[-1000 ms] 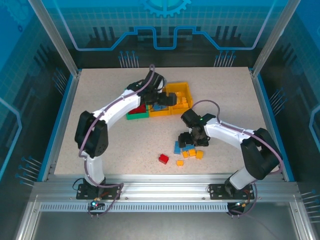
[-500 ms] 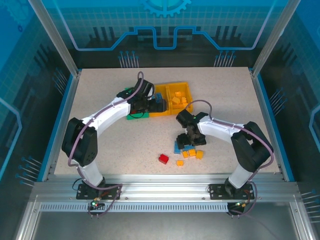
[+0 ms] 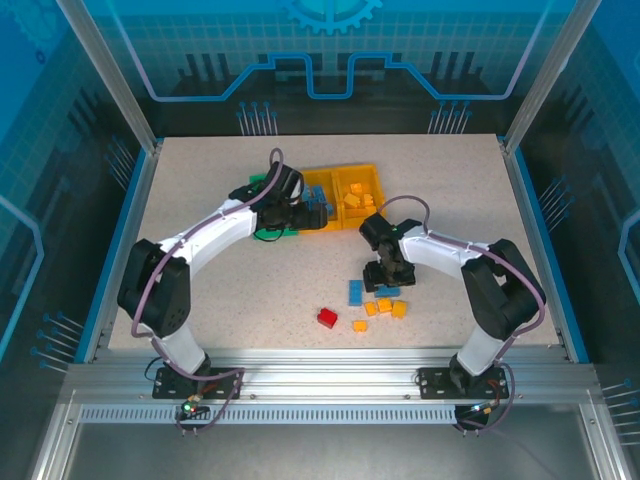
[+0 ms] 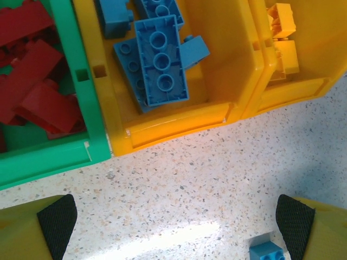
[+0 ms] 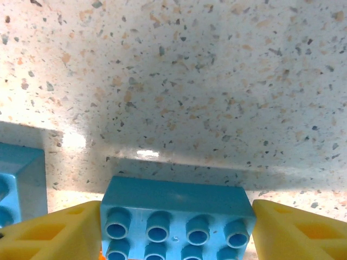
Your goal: Sort the legos into containers by color
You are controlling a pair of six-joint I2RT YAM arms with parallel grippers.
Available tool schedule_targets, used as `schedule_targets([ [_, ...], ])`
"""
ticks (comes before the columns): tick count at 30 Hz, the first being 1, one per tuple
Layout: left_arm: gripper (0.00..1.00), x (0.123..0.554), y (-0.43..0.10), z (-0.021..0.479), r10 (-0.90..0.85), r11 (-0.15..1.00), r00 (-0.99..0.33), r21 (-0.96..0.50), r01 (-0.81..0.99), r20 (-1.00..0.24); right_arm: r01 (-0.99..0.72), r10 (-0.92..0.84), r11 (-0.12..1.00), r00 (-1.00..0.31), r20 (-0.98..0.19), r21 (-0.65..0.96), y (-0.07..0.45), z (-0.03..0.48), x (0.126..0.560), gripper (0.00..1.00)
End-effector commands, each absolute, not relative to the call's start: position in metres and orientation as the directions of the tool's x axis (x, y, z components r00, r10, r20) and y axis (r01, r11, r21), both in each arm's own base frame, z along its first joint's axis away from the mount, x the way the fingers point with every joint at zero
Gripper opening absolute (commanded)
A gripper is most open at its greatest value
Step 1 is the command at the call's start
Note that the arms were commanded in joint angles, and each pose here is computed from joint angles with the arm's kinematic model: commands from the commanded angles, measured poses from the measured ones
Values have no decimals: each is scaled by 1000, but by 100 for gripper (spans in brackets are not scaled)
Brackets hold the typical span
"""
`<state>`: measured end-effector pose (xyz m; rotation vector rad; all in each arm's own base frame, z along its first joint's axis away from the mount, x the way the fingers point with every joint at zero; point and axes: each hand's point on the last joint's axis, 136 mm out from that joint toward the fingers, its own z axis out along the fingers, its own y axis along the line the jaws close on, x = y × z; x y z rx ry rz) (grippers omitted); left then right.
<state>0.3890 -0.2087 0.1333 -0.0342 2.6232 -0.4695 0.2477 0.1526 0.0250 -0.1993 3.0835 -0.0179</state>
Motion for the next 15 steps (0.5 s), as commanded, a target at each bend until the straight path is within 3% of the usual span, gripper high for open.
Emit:
schedule_targets([
  [1,99,387,-197,142,-141,944,-873,-330,24,-466,-115,-115,993,-993,-9,-35,146,19,239,69],
  [15,99,382,-187,142,-131,955,-869,-296,18,-478,-60,-58,997,-997,48,-43,147,8,227,68],
])
